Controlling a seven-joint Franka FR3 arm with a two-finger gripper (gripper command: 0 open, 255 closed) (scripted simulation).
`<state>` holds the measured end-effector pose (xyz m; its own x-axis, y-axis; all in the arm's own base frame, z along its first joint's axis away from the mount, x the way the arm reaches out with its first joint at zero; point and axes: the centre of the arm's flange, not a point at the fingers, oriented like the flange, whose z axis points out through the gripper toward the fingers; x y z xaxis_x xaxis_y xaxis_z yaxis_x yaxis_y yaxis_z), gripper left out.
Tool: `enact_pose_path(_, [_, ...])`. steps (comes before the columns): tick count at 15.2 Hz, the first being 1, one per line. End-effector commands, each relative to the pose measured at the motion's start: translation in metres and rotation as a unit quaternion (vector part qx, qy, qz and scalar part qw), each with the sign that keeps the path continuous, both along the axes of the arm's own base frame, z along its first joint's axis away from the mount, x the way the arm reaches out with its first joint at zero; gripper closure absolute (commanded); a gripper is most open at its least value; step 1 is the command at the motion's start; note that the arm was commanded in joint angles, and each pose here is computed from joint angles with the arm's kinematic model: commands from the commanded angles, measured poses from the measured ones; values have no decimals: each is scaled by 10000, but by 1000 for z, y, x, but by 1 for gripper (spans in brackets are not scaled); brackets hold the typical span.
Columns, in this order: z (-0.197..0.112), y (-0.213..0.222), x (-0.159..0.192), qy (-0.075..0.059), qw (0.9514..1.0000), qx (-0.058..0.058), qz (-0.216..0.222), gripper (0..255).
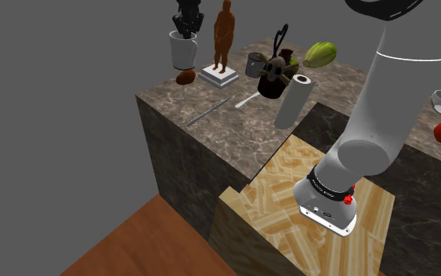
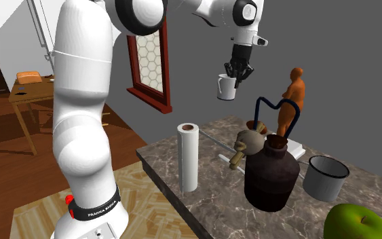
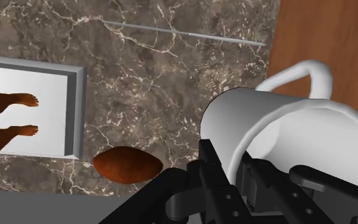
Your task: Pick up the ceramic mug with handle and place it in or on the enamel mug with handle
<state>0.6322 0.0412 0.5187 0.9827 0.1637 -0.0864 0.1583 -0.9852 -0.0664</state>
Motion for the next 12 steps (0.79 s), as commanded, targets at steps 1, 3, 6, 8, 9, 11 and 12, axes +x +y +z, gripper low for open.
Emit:
enact_pose_path(1, [4, -26, -4, -3, 10000, 1, 5, 255])
enact_pose_path(3, [5, -52, -7, -3, 10000, 1, 5, 255])
enact_pose_path(6, [7, -91, -13, -3, 10000, 1, 5, 255])
enact_pose_path(8, [8, -117, -16, -3, 10000, 1, 5, 255])
enact_pose_path(9, [9, -131, -18, -3, 10000, 1, 5, 255])
enact_pose_path(11, [10, -157, -22, -3, 10000, 1, 5, 255])
enact_pose_path(12, [11, -170, -23, -3, 10000, 1, 5, 255])
